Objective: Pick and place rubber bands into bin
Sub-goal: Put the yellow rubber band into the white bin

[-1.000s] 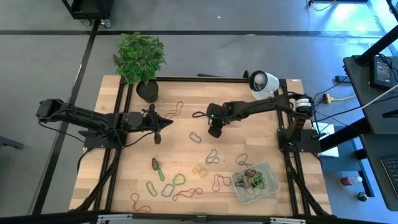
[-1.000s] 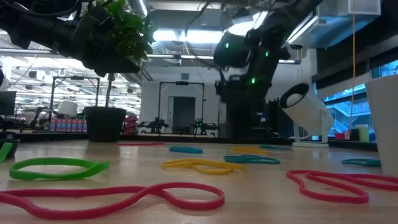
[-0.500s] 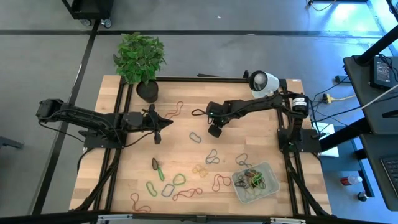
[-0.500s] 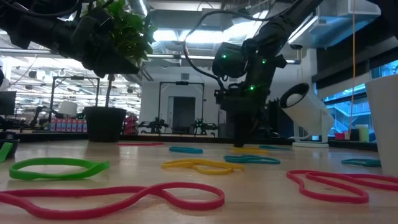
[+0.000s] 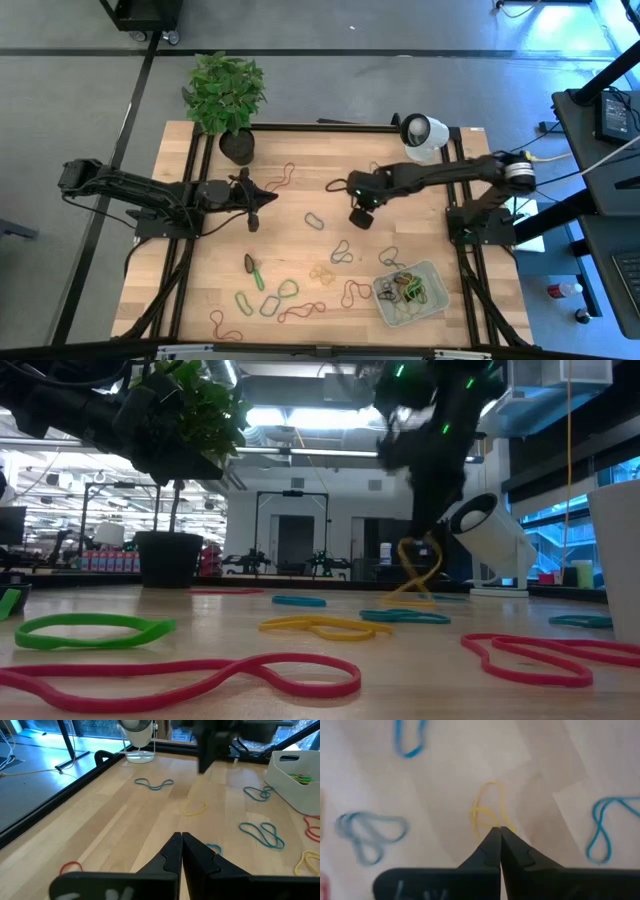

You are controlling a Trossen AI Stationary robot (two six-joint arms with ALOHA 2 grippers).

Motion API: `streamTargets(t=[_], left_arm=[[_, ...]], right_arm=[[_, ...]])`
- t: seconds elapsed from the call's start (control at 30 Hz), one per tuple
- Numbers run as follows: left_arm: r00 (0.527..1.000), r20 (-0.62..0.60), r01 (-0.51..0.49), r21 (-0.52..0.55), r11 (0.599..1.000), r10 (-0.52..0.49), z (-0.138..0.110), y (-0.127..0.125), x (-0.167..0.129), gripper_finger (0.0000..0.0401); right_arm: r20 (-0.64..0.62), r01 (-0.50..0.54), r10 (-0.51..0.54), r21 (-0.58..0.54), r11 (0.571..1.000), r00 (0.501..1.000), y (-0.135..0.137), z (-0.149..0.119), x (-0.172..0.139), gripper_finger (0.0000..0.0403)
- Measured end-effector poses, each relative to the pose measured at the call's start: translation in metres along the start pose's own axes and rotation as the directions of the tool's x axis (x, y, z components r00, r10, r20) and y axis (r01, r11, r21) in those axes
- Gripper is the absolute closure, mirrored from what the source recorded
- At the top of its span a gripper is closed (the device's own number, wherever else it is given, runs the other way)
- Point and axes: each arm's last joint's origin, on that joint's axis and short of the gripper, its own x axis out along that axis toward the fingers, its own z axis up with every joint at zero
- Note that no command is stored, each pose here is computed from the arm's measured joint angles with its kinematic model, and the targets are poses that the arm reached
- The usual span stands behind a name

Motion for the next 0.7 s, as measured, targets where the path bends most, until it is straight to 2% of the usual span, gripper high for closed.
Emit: streamTargets(t=[0.4, 0.53, 0.7], left_arm=[[1.000, 0.004, 0.000, -0.002, 1.000, 0.000, 0.000, 0.000, 0.000, 0.0393], [1.000, 0.004, -0.001, -0.002, 1.000, 0.001, 0.001, 0.000, 0.000, 0.0393], [1.000, 0.005, -0.005, -0.004, 1.000, 0.005, 0.001, 0.000, 0.000, 0.0393]], right_arm=[[0.149, -0.106, 0.091, 0.099, 0.989, 0.985, 0.048, -0.070, -0.103, 0.0402], [0.176, -0.191, 0.165, 0.144, 0.971, 0.971, 0.061, -0.098, -0.128, 0.0403], [0.153, -0.252, 0.225, 0.192, 0.948, 0.962, 0.077, -0.130, -0.143, 0.0403]])
